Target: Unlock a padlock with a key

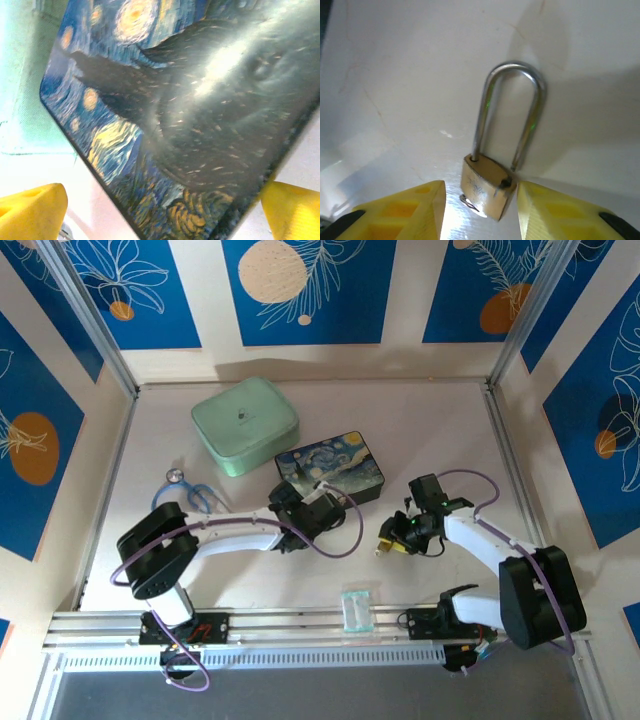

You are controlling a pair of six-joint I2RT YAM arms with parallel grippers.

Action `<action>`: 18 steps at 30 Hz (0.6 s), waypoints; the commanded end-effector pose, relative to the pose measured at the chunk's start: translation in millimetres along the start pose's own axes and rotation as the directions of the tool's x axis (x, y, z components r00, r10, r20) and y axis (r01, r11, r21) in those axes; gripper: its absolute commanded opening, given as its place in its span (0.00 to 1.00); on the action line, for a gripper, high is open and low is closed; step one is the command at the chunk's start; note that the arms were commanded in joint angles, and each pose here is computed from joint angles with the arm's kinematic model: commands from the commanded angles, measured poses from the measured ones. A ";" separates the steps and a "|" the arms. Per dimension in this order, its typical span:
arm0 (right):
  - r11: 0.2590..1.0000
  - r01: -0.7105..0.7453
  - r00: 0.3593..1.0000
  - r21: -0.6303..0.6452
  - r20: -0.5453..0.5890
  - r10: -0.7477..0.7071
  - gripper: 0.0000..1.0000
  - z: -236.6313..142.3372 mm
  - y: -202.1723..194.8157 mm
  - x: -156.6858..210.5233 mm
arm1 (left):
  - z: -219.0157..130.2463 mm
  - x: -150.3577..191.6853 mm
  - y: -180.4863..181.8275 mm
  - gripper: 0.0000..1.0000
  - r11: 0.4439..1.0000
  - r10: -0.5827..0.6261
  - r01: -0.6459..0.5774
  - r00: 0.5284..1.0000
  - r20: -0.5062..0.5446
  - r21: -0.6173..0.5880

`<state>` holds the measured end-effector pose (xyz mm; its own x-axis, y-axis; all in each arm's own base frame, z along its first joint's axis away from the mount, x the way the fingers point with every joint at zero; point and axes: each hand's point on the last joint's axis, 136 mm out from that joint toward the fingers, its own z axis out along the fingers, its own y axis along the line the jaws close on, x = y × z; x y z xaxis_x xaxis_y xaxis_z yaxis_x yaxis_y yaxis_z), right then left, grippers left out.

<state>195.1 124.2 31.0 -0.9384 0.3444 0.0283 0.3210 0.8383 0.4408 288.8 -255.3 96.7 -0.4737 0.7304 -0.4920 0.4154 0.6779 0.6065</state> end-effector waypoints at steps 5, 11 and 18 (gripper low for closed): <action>0.990 0.070 0.996 0.121 0.040 -0.075 0.45 -10.5 -2.4 -0.2 | 13.8 22.2 36.5 0.98 0.983 -0.170 0.164 0.983 -0.073 -0.087; 0.972 0.189 0.955 0.139 0.203 -0.215 0.70 -32.7 26.6 -23.8 | 15.8 25.9 59.7 0.98 0.964 -0.251 0.244 0.966 -0.060 -0.105; 0.946 0.282 0.849 0.161 0.417 -0.324 0.99 -75.8 47.7 -80.6 | -17.8 30.5 83.9 0.99 0.899 -0.435 0.437 0.896 0.086 -0.009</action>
<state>251.5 120.7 99.9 -0.8991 0.2215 -0.3775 0.0932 0.9396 0.3293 297.8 -180.3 125.2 -0.5779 0.4750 -0.6636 0.1982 0.8705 0.4505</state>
